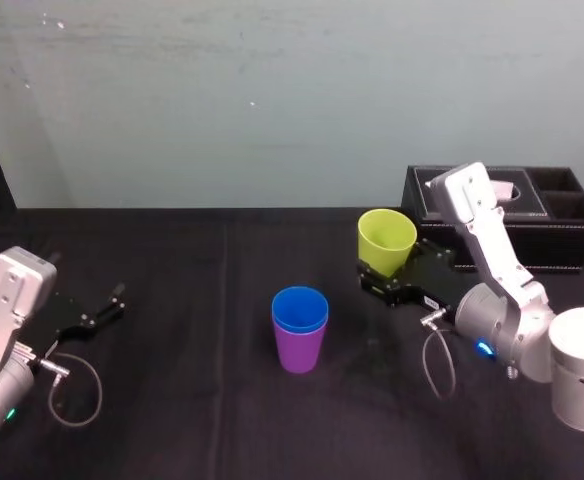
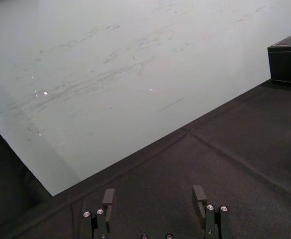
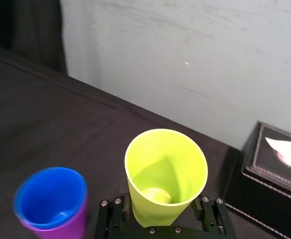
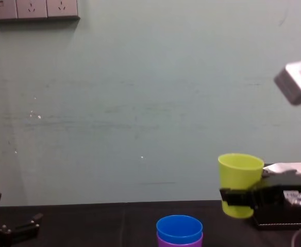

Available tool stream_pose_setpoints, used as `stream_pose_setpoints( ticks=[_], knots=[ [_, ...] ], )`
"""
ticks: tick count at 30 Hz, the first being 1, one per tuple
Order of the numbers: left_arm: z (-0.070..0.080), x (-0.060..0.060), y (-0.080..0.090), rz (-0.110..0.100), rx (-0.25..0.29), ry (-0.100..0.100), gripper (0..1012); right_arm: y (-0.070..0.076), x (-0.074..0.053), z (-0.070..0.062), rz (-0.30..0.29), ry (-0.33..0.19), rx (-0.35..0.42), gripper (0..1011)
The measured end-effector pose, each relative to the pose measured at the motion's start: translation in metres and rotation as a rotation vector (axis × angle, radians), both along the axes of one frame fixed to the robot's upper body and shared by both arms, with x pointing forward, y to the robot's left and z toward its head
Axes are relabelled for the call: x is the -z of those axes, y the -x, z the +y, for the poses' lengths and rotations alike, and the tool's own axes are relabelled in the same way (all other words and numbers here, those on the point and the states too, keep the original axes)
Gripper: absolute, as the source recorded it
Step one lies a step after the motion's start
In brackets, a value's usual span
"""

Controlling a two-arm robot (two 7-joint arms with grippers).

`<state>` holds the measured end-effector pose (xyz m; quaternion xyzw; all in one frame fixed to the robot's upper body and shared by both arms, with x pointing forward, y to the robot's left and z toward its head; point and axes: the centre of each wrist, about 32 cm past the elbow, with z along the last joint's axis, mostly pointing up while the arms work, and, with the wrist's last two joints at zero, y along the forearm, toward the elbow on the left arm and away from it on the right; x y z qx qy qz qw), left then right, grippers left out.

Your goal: Stack the three plastic cups sequentially using one hand.

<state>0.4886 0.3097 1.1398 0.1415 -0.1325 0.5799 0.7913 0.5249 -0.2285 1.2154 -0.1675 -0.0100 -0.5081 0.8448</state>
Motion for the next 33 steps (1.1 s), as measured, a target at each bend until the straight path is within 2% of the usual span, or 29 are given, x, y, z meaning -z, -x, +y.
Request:
stream_pose_setpoints(
  ticks=[3,6,11,33],
  knots=[
    [0.0,0.0,0.0,0.0,0.0,0.0,1000,0.006,-0.017,-0.001,0.001,-0.003,-0.044,715],
    [0.0,0.0,0.0,0.0,0.0,0.0,1000,0.009,-0.026,0.0,0.009,-0.01,-0.077,715],
    [0.0,0.0,0.0,0.0,0.0,0.0,1000,0.012,-0.033,0.002,0.021,-0.02,-0.113,715],
    [0.0,0.0,0.0,0.0,0.0,0.0,1000,0.013,-0.034,0.027,0.059,-0.039,-0.206,715]
  ],
)
